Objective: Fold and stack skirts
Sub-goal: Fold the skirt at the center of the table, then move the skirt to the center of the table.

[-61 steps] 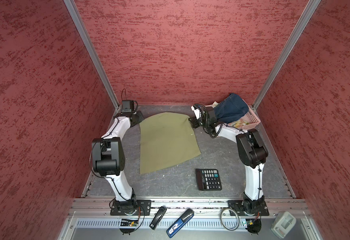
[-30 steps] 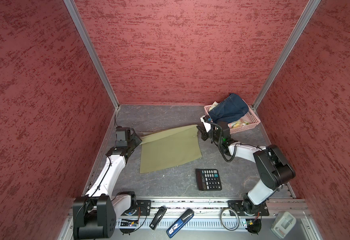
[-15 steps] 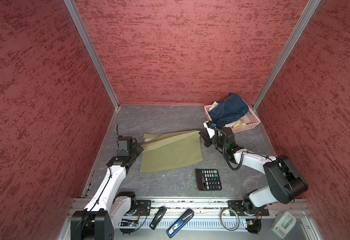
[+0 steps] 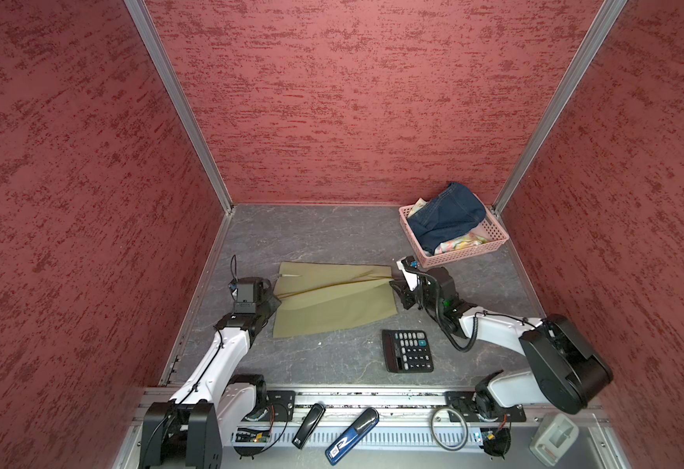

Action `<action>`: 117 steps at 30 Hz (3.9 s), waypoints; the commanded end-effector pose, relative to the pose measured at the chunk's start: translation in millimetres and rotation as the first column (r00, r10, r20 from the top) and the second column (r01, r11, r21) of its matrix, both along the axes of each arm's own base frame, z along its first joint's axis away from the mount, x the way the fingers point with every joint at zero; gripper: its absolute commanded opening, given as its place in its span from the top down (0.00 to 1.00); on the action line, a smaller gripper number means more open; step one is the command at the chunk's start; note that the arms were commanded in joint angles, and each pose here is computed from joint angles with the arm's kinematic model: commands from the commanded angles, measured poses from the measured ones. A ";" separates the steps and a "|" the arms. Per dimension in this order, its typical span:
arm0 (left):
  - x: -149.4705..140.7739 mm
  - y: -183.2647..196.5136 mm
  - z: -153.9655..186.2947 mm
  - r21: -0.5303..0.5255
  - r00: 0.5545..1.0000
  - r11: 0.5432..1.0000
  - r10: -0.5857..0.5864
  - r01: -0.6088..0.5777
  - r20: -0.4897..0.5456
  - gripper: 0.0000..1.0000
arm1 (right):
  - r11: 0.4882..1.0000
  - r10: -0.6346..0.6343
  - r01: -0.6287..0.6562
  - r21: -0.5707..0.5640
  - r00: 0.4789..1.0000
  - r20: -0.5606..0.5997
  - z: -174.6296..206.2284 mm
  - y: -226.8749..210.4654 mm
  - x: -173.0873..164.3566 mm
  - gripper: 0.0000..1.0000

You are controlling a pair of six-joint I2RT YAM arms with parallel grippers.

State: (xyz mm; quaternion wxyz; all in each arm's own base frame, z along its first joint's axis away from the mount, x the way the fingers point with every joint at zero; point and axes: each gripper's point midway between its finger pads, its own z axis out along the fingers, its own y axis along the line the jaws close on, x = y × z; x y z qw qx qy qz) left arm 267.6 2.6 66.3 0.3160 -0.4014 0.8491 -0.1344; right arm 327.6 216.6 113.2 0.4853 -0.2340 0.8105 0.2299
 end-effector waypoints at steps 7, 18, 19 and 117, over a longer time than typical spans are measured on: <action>-22.9 -2.4 -5.3 0.030 0.996 0.999 0.039 -0.041 0.084 0.91 | 0.982 -0.153 0.155 0.109 0.988 -0.028 30.3 -19.3 0.3 0.34; -29.5 10.1 5.7 0.072 0.994 0.992 0.098 -0.101 0.047 0.41 | 0.954 -0.149 0.270 0.132 0.805 -0.574 -34.4 1.5 -24.1 0.45; -27.2 10.4 5.4 0.068 0.995 0.993 0.093 -0.095 0.024 0.41 | 0.951 -0.144 0.274 0.141 0.799 -0.583 -34.0 2.5 -25.0 0.46; 118.4 -9.6 -22.6 -0.190 0.974 0.957 -0.226 0.219 -0.015 0.69 | 0.953 -0.186 0.284 0.104 0.821 -0.539 -41.5 -8.5 120.1 0.56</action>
